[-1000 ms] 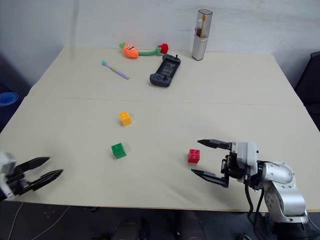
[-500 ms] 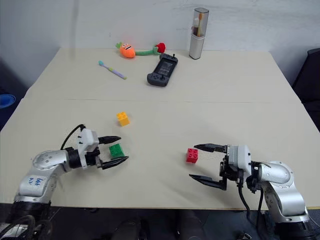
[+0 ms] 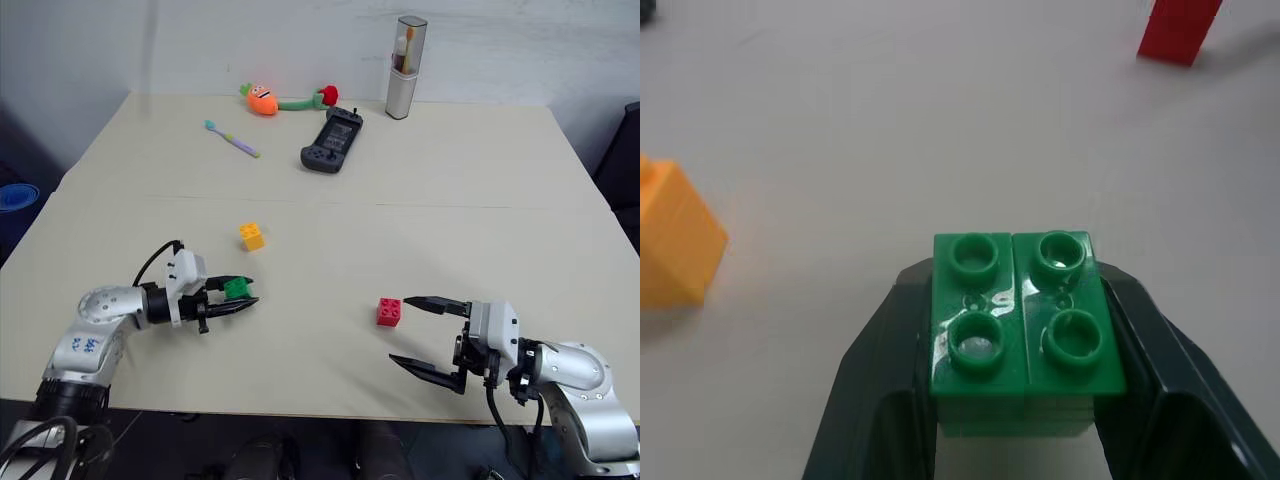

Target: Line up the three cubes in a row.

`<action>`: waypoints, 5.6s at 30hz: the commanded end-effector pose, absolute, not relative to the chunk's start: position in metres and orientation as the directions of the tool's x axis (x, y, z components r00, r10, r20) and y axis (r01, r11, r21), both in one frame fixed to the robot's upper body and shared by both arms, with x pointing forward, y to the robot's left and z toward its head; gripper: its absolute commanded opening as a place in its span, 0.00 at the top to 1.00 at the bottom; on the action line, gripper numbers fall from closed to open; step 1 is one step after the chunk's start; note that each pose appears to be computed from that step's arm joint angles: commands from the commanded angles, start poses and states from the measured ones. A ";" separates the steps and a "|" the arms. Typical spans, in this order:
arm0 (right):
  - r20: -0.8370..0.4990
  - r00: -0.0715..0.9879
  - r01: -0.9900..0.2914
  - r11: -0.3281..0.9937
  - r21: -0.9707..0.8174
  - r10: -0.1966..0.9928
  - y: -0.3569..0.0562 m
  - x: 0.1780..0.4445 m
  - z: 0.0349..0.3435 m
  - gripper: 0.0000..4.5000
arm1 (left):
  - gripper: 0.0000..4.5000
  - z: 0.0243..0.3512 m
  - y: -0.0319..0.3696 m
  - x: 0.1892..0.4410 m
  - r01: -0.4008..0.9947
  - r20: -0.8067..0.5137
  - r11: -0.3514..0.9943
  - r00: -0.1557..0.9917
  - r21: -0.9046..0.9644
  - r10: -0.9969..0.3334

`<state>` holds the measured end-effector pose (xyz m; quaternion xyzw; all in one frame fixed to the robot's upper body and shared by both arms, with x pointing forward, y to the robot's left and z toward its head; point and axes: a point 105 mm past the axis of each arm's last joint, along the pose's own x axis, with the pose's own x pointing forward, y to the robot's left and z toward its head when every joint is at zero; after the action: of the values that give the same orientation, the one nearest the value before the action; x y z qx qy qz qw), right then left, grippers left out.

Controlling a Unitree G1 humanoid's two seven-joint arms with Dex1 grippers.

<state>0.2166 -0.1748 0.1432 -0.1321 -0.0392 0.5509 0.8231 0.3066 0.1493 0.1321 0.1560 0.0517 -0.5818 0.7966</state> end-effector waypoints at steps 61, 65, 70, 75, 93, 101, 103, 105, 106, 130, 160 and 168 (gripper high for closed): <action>-0.015 0.398 -0.881 0.377 -0.286 0.917 -0.183 0.223 0.167 0.00 | 0.23 0.148 0.209 0.287 0.833 -0.121 0.488 0.530 0.260 -0.840; 0.038 0.431 -0.851 0.421 -0.313 0.901 -0.183 0.231 0.170 0.00 | 0.03 0.135 0.278 0.281 0.604 -0.076 0.769 0.794 0.209 -0.603; 0.080 0.461 -0.822 0.460 -0.336 0.884 -0.185 0.237 0.175 0.00 | 0.00 0.118 0.314 0.264 0.504 -0.107 0.861 0.862 0.072 -0.495; 0.119 0.444 -0.802 0.454 -0.388 0.888 -0.180 0.242 0.185 0.00 | 0.00 0.142 0.286 0.295 0.597 -0.062 0.799 0.803 0.072 -0.593; 0.146 0.482 -0.768 0.497 -0.405 0.864 -0.179 0.236 0.182 0.00 | 0.09 0.148 0.162 0.419 0.811 -0.264 0.542 0.585 0.221 -0.767; 0.148 0.521 -0.748 0.533 -0.395 0.841 -0.183 0.228 0.174 0.00 | 0.61 0.148 0.172 0.419 0.805 -0.254 0.550 0.593 0.224 -0.764; 0.145 0.521 -0.750 0.532 -0.392 0.841 -0.183 0.227 0.172 0.00 | 0.66 0.151 0.175 0.414 0.824 -0.245 0.526 0.565 0.211 -0.788; 0.141 0.523 -0.751 0.533 -0.390 0.840 -0.183 0.227 0.171 0.00 | 0.66 0.156 0.176 0.407 0.857 -0.237 0.477 0.513 0.196 -0.825; 0.136 0.524 -0.753 0.532 -0.388 0.841 -0.184 0.226 0.171 0.00 | 0.66 0.161 0.175 0.397 0.900 -0.240 0.391 0.429 0.193 -0.871; 0.031 0.435 -0.844 0.420 -0.335 0.900 -0.176 0.220 0.170 0.00 | 0.66 0.114 0.141 0.323 0.956 -0.450 -0.208 -0.095 0.209 -0.888; -0.299 0.383 -0.895 0.271 -0.354 0.874 -0.214 0.218 0.192 0.00 | 0.01 0.180 0.255 0.293 0.938 -0.441 0.154 0.286 0.311 -0.851; -0.355 0.397 -0.901 0.287 -0.325 0.847 -0.231 0.220 0.174 0.00 | 0.01 0.161 0.267 0.282 0.937 -0.460 0.243 0.337 0.251 -0.822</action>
<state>0.2196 -0.2276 0.1749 -0.2345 0.0674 0.5492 0.7993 0.2800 0.2644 0.1538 0.2300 0.1364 -0.5787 0.7705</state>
